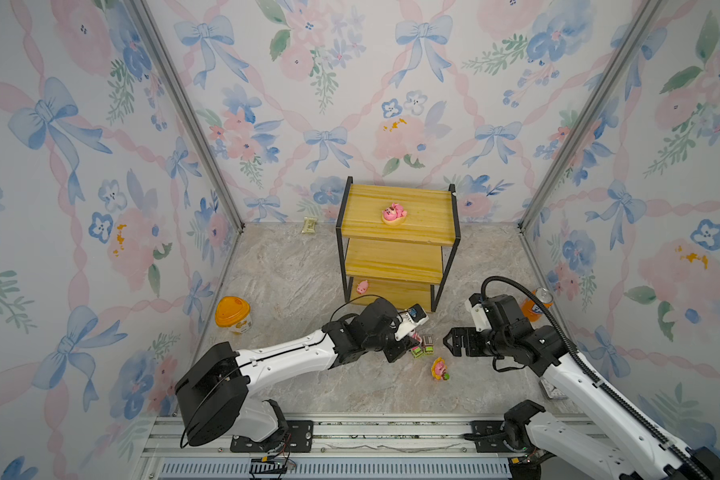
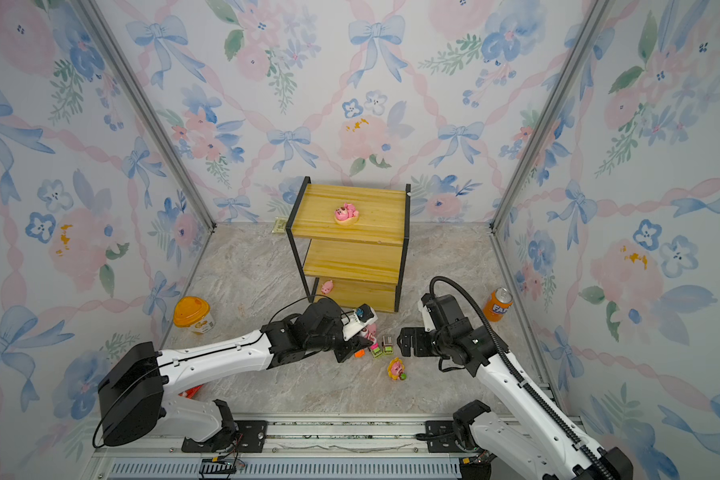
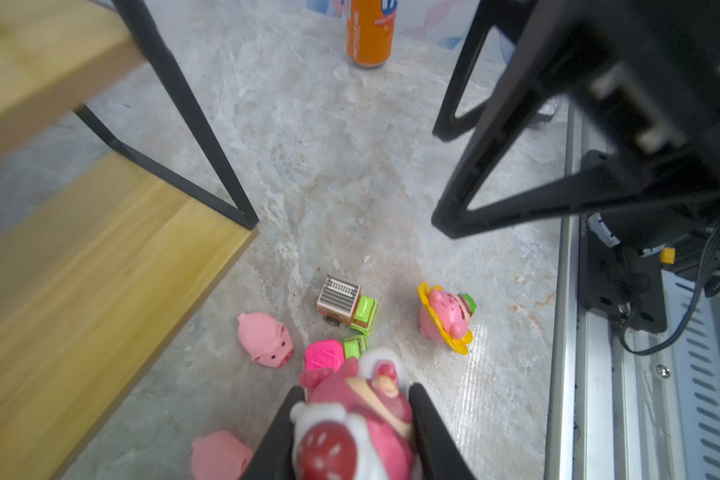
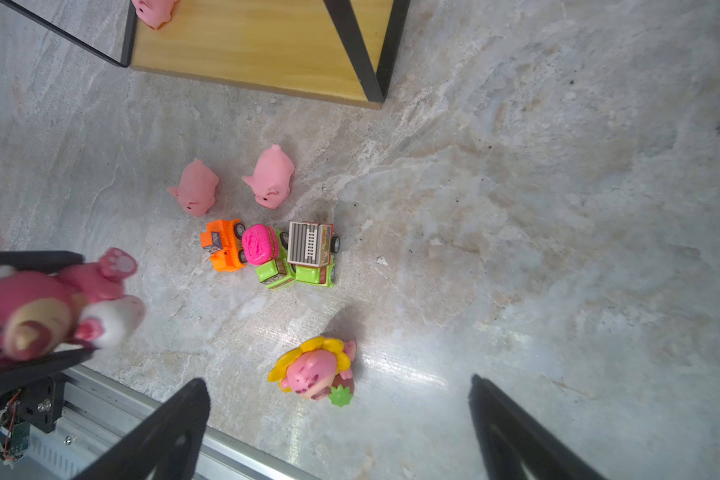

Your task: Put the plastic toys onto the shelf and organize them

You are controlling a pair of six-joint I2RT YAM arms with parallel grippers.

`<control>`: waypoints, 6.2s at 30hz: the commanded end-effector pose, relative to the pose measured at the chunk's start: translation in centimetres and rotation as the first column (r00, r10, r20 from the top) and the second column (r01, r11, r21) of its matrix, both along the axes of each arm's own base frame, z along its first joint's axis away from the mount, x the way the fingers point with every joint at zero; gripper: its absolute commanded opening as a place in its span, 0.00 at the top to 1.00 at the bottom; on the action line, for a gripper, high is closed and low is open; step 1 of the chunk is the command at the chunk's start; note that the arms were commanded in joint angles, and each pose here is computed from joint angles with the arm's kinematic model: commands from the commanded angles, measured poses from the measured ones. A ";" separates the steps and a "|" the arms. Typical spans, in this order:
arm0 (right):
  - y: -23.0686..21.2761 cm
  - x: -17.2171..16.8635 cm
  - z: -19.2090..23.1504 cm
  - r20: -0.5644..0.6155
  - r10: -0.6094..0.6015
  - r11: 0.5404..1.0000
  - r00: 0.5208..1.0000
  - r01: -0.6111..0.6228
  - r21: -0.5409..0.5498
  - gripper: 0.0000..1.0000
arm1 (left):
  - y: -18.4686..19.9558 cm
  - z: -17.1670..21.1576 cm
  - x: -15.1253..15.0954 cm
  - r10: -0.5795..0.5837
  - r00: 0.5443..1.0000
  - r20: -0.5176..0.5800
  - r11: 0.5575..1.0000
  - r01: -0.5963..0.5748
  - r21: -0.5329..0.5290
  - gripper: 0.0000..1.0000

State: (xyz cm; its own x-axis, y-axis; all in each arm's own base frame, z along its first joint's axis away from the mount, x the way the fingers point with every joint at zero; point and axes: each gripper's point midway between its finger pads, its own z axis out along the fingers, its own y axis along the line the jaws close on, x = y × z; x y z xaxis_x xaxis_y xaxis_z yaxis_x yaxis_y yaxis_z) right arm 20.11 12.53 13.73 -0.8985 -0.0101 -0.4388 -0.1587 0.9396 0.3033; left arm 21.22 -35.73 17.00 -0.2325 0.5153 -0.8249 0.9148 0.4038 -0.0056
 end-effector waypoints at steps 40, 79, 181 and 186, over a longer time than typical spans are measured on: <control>-0.1 1.3 -3.8 -0.102 -0.021 0.998 0.995 0.015 -0.061 0.01 | 14.0 28.0 15.0 0.512 0.751 0.416 0.858 -0.465 -0.216 0.81; -1.2 2.6 -4.2 -0.100 -0.079 0.996 0.992 0.074 -0.049 0.02 | 12.8 24.5 20.7 0.360 0.812 0.460 0.928 -0.363 -0.085 0.77; -1.6 2.8 -4.7 -0.111 -0.090 0.995 0.990 0.086 -0.040 0.02 | 14.0 24.8 21.6 0.322 0.788 0.525 0.933 -0.358 -0.037 0.46; -1.6 2.8 -4.7 -0.110 -0.090 0.996 0.990 0.086 -0.035 0.02 | 13.9 25.8 21.2 0.323 0.784 0.530 0.936 -0.346 -0.058 0.41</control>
